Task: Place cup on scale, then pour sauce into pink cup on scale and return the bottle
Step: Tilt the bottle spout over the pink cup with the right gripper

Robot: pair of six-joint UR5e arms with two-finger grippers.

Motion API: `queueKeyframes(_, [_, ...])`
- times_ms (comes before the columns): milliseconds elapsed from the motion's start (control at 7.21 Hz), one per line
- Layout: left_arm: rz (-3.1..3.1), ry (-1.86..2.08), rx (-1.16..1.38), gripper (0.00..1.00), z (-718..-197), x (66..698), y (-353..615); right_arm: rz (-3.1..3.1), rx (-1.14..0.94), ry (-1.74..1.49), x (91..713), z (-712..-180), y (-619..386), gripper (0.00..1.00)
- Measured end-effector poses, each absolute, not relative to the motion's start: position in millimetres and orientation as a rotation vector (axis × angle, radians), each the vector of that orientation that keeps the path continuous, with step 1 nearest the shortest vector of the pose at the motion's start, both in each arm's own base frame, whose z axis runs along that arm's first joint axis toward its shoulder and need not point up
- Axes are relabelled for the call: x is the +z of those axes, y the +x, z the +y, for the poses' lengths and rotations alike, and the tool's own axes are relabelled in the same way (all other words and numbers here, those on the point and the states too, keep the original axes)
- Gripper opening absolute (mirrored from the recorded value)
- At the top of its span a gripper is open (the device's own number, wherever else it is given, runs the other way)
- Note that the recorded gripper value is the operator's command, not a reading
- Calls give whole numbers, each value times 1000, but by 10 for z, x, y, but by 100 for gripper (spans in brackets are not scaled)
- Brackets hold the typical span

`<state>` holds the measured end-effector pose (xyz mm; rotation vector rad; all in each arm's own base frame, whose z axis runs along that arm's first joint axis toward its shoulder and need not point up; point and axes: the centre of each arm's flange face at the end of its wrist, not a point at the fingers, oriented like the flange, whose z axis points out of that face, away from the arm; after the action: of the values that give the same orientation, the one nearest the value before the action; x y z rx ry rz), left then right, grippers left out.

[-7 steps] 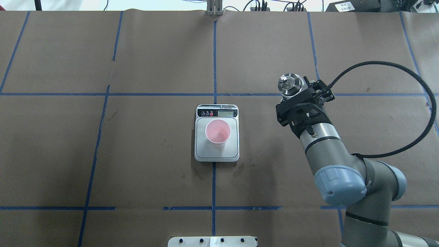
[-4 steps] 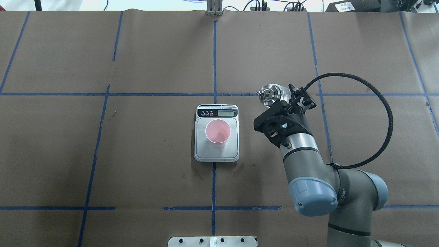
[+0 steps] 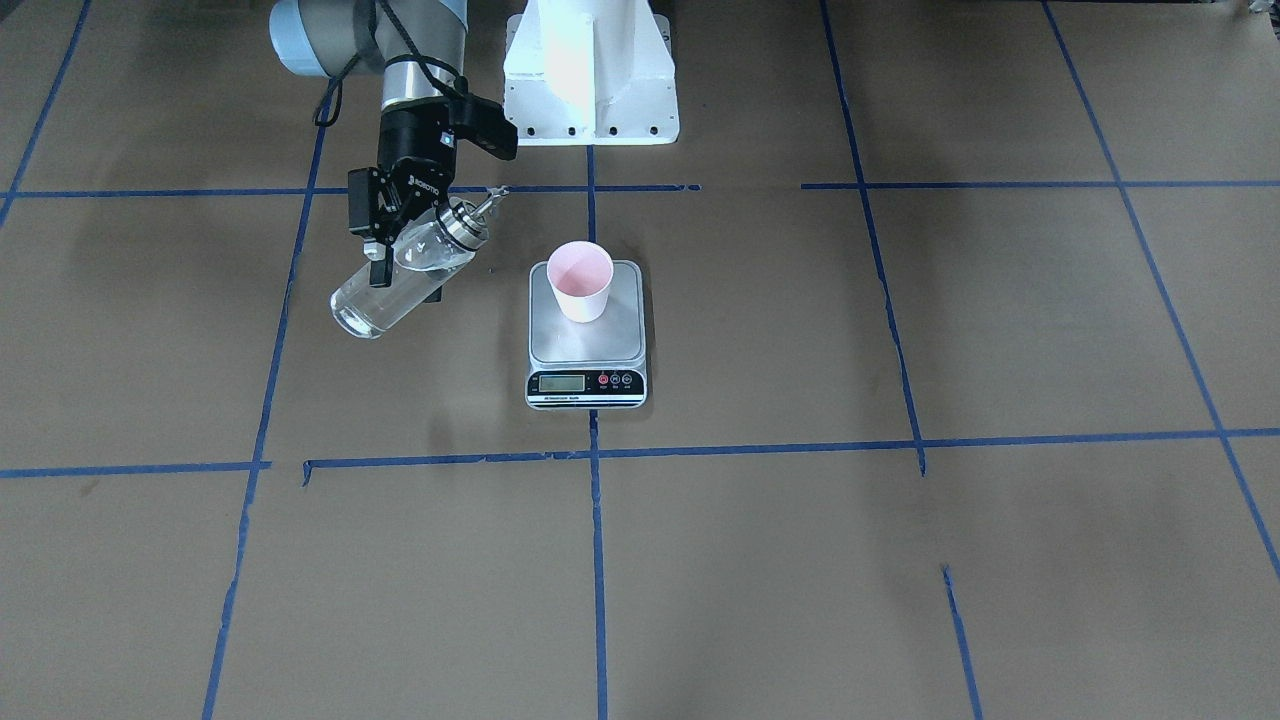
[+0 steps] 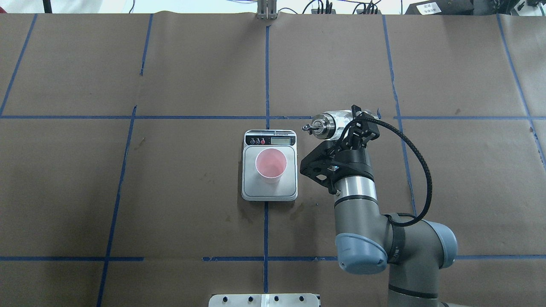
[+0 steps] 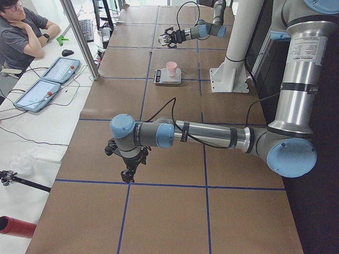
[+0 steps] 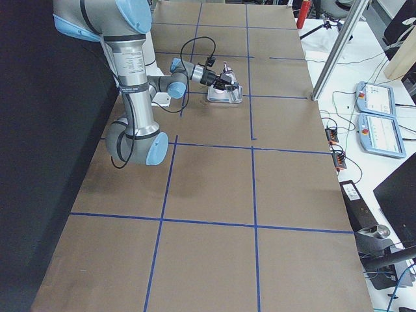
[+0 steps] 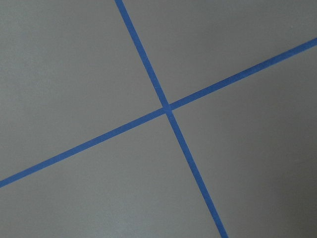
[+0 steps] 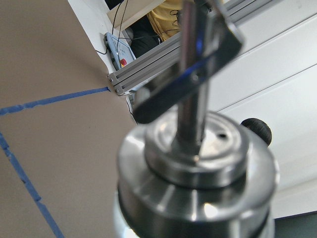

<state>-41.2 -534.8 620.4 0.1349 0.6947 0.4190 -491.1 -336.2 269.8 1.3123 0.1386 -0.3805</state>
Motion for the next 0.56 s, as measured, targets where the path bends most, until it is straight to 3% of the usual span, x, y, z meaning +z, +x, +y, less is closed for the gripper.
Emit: queueKeyframes(555, [696, 139, 421, 100, -5364, 6181, -407, 400, -526, 1308, 2780, -3350, -5221, 0])
